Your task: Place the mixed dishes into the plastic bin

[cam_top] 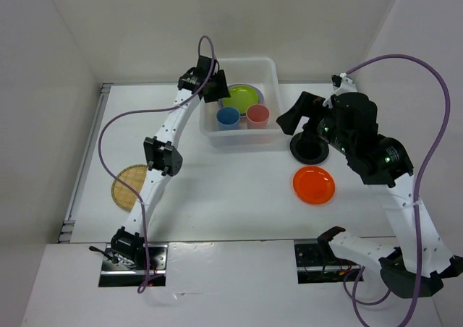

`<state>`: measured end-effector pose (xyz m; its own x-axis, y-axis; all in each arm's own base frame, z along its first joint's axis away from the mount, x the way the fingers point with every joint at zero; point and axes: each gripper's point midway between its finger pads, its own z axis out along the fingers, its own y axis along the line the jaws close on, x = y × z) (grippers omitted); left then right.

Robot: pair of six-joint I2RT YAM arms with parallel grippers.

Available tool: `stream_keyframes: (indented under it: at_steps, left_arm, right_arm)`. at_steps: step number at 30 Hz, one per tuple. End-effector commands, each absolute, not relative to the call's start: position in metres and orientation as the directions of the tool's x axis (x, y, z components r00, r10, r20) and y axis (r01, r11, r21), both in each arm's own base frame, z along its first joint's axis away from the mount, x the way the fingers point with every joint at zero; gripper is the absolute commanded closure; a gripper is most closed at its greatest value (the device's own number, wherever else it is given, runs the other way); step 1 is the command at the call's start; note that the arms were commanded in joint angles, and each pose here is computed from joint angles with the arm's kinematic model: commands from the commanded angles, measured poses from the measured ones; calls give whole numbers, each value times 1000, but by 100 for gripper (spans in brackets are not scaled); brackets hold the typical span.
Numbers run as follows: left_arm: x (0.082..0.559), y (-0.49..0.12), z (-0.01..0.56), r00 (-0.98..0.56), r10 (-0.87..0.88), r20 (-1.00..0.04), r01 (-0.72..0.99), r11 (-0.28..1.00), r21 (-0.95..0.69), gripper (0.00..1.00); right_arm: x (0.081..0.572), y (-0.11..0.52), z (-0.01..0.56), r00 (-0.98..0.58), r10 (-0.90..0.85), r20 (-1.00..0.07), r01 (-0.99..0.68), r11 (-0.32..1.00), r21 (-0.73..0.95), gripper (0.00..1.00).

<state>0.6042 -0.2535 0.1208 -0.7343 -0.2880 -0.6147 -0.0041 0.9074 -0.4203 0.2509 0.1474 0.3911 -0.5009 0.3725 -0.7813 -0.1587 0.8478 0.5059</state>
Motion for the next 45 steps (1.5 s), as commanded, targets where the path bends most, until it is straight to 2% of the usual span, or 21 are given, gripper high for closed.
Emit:
stream_keyframes:
  at_steps: [1, 6, 10, 13, 16, 22, 26, 33, 40, 45]
  left_arm:
    - [607, -247, 174, -664, -285, -691, 46, 907, -418, 35]
    - [596, -241, 259, -561, -305, -770, 109, 894, -434, 31]
    - [569, -231, 340, -469, -328, -820, 164, 880, -446, 29]
    - [551, -228, 381, -422, -336, -842, 216, 865, -453, 27]
    - [511, -229, 438, -374, -349, -860, 302, 830, -468, 27]
    - [434, -230, 508, -307, -334, -891, 407, 800, -441, 25]
    - [384, -222, 536, -292, -326, -899, 453, 781, -430, 23]
    - [298, -182, 575, -234, -343, -910, 456, 787, -414, 22]
    - [245, -151, 613, -124, -400, -908, 477, 779, -408, 21]
    - [227, -142, 616, -113, -396, -911, 481, 781, -399, 21]
  right_arm:
    - [265, 136, 382, -464, 411, -785, -107, 854, 510, 5]
    - [282, 111, 350, -461, 454, -763, 2, 860, 511, 5]
    - [292, 96, 329, -452, 499, -739, 87, 849, 521, 5]
    - [309, 85, 305, -443, 541, -715, 177, 835, 521, 5]
    - [329, 75, 272, -465, 557, -688, 253, 828, 500, 5]
    - [377, 36, 214, -443, 625, -643, 391, 780, 489, 5]
    - [396, 3, 174, -452, 676, -582, 487, 734, 474, 5]
    - [403, -52, 143, -420, 725, -546, 599, 673, 434, 5]
    - [390, -79, 87, -466, 740, -485, 662, 655, 363, 5]
    - [388, -87, 67, -492, 725, -483, 675, 668, 314, 7]
